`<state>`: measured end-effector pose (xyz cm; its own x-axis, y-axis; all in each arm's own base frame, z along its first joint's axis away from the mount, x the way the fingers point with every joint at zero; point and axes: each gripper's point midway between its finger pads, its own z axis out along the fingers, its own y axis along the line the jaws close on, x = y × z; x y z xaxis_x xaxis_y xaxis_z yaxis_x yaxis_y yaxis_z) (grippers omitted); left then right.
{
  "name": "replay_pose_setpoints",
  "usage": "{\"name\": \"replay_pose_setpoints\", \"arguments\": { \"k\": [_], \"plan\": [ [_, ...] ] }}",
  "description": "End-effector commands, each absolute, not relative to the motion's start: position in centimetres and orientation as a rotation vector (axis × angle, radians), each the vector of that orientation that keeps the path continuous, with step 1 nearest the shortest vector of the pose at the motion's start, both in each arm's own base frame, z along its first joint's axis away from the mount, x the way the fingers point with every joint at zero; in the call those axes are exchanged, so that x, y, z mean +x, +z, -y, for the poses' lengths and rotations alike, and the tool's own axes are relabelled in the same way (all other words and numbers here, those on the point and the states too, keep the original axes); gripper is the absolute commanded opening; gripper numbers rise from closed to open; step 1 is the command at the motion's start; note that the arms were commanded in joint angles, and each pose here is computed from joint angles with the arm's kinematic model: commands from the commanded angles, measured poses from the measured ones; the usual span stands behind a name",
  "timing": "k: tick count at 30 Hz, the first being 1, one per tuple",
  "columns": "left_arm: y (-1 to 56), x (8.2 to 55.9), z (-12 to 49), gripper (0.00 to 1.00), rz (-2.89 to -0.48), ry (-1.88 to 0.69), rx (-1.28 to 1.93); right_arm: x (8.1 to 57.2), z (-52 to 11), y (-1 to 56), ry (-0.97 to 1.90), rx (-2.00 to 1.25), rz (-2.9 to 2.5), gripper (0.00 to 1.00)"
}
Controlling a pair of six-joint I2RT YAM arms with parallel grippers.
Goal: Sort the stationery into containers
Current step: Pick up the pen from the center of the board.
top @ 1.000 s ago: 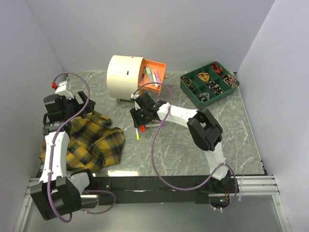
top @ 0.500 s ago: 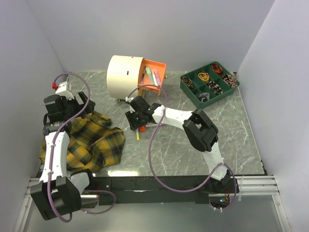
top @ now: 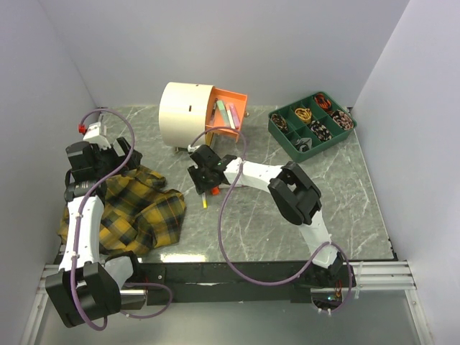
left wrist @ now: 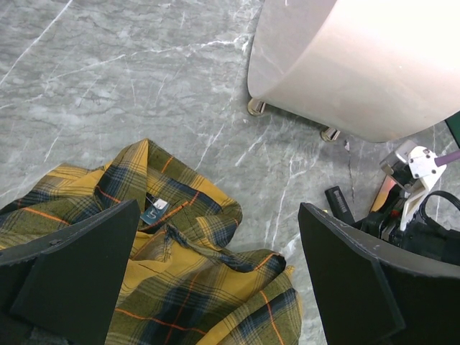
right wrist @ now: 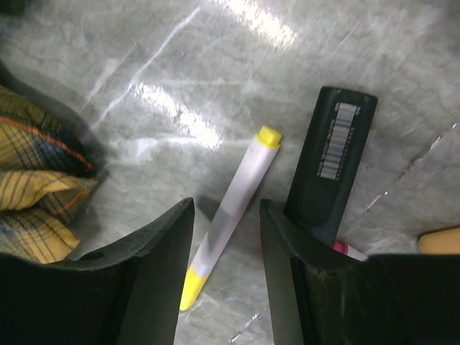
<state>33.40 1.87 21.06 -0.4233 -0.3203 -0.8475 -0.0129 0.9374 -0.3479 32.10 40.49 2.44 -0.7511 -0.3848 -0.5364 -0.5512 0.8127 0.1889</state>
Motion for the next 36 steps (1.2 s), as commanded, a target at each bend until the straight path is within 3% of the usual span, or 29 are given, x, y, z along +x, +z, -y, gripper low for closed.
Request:
{"name": "replay_pose_setpoints", "arguments": {
  "k": [1,4,6,9,16,21,26,36],
  "plan": [
    [21.6,33.7,-2.2,0.99,-1.951,-0.328,-0.230,32.3,-40.2,0.3,0.372,-0.713,-2.532,0.42],
    [21.3,33.7,-2.2,0.99,-1.956,-0.330,-0.231,31.9,-40.5,0.1,0.350,-0.778,-2.510,0.25],
    [21.4,33.8,-2.1,0.99,-1.953,-0.336,-0.230,31.6,-40.9,0.5,0.349,-0.818,-2.486,0.24],
    [21.5,33.9,-2.1,1.00,-1.954,-0.344,-0.235,30.6,-41.8,1.8,0.367,-0.922,-2.424,0.00],
    [21.8,34.1,-2.1,0.99,-1.955,-0.347,-0.232,29.9,-43.2,11.2,0.589,-1.071,-2.189,0.00],
    [22.2,34.6,-1.9,0.99,-1.942,-0.370,-0.232,31.1,-42.8,20.6,0.843,-0.985,-2.021,0.00],
    [22.1,35.0,-1.8,0.99,-1.951,-0.393,-0.243,34.4,-41.1,31.3,0.925,-0.800,-1.766,0.00],
    [22.1,36.4,-1.9,0.99,-1.971,-0.426,-0.255,44.6,-36.2,36.7,0.773,-0.427,-1.667,0.00]
  ]
}}
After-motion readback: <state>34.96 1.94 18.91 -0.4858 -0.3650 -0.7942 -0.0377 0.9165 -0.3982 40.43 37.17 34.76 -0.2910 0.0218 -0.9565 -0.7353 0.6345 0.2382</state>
